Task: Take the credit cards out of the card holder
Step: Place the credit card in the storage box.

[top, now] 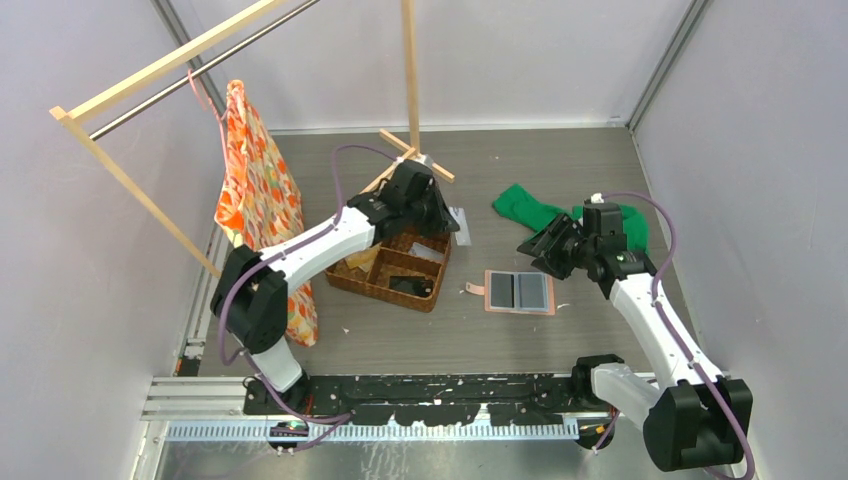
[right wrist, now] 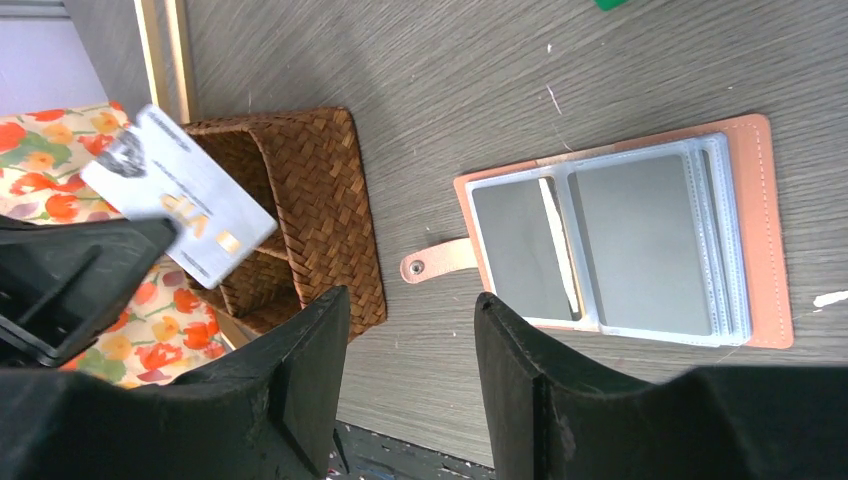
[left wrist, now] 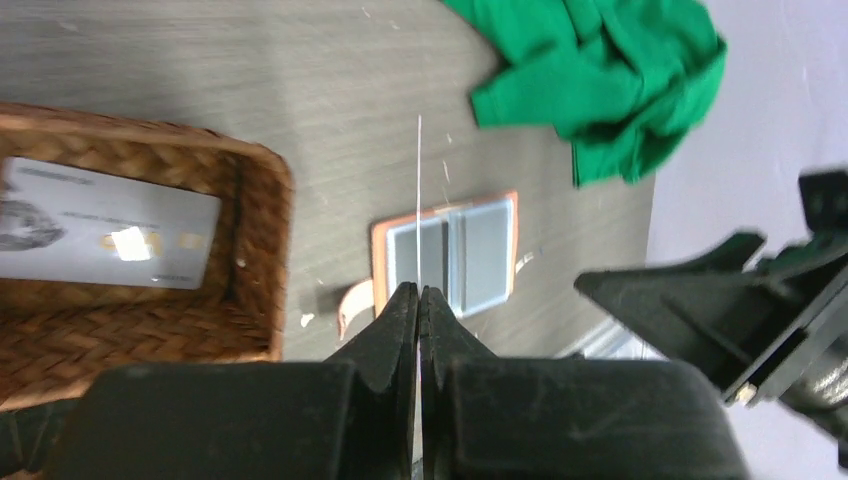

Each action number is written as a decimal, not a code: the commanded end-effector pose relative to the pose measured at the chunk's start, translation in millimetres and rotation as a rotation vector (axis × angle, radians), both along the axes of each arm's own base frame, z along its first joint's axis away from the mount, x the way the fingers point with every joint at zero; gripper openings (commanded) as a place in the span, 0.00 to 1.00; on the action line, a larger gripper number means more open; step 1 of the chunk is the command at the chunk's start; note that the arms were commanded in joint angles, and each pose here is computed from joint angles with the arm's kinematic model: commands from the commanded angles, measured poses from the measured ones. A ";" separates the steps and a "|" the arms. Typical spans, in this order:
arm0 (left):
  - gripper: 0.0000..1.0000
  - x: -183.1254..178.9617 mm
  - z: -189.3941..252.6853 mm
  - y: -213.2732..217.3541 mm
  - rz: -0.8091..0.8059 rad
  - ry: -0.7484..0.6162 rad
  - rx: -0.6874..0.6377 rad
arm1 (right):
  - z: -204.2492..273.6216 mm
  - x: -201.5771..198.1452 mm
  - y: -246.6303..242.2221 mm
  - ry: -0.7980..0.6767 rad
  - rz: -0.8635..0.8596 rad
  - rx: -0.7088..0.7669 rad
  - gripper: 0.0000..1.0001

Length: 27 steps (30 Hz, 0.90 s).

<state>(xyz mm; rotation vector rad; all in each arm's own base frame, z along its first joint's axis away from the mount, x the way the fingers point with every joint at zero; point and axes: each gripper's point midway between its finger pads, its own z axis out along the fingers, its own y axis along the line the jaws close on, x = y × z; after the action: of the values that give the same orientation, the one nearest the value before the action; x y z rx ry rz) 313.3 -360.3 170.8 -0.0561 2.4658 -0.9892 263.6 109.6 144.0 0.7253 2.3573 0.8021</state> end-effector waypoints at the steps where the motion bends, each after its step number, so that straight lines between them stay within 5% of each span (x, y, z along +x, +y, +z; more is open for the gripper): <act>1: 0.01 32.7 11.5 41.1 0.330 -0.068 0.069 | -0.5 0.9 2.2 -0.007 -0.002 0.021 0.54; 14: 0.01 42.5 -19.5 107.2 0.816 0.022 0.096 | -3.2 -3.0 1.3 0.010 0.016 0.005 0.53; 27: 0.01 36.4 -43.5 115.1 0.883 0.064 0.082 | -9.3 -3.6 2.2 0.022 0.014 0.011 0.53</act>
<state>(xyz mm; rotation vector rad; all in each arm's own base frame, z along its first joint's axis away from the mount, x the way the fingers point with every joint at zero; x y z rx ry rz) 341.6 -248.8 114.8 -1.0020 2.2249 -0.4523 259.7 110.8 135.6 0.7455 2.3854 0.8061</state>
